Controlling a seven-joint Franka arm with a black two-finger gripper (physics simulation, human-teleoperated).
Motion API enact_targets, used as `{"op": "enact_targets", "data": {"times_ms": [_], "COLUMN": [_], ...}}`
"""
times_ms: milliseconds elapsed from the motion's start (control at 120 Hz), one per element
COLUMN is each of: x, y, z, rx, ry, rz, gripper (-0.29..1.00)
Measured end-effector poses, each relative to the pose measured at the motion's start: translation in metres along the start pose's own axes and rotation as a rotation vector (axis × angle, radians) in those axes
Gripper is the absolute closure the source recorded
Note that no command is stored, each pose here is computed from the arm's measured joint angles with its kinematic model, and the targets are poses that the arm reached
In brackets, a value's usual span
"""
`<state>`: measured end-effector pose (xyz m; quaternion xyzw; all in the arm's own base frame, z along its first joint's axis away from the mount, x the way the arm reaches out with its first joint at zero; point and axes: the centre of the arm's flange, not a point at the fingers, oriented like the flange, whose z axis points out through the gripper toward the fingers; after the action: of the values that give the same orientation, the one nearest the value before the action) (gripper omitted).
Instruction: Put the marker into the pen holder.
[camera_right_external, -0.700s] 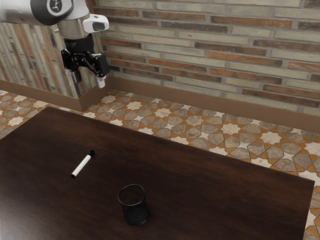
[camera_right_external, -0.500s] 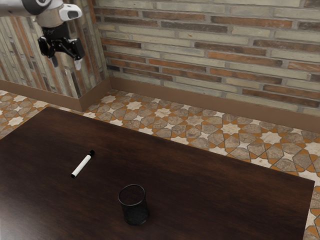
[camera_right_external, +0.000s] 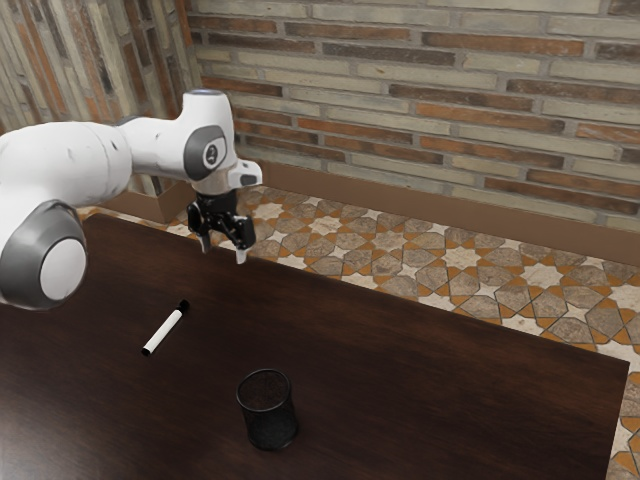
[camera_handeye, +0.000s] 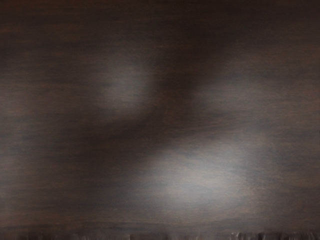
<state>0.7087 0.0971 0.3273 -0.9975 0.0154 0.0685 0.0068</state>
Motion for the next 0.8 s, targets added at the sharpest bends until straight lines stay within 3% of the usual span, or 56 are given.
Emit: {"op": "enact_targets", "data": {"times_ms": [233,467,667,800], "x": [-0.055,-0.066,-0.014,-0.006], "y": [-0.048,-0.099,-0.086,-0.071], "z": [0.069,0.085,0.083,0.092], "rx": [-0.052,-0.035,-0.013,-0.034], "ry": [-0.083,-0.03,0.089,0.096], "rz": [-0.075,-0.101,0.012,0.06], "gripper": [0.02,0.02,0.02,0.02]}}
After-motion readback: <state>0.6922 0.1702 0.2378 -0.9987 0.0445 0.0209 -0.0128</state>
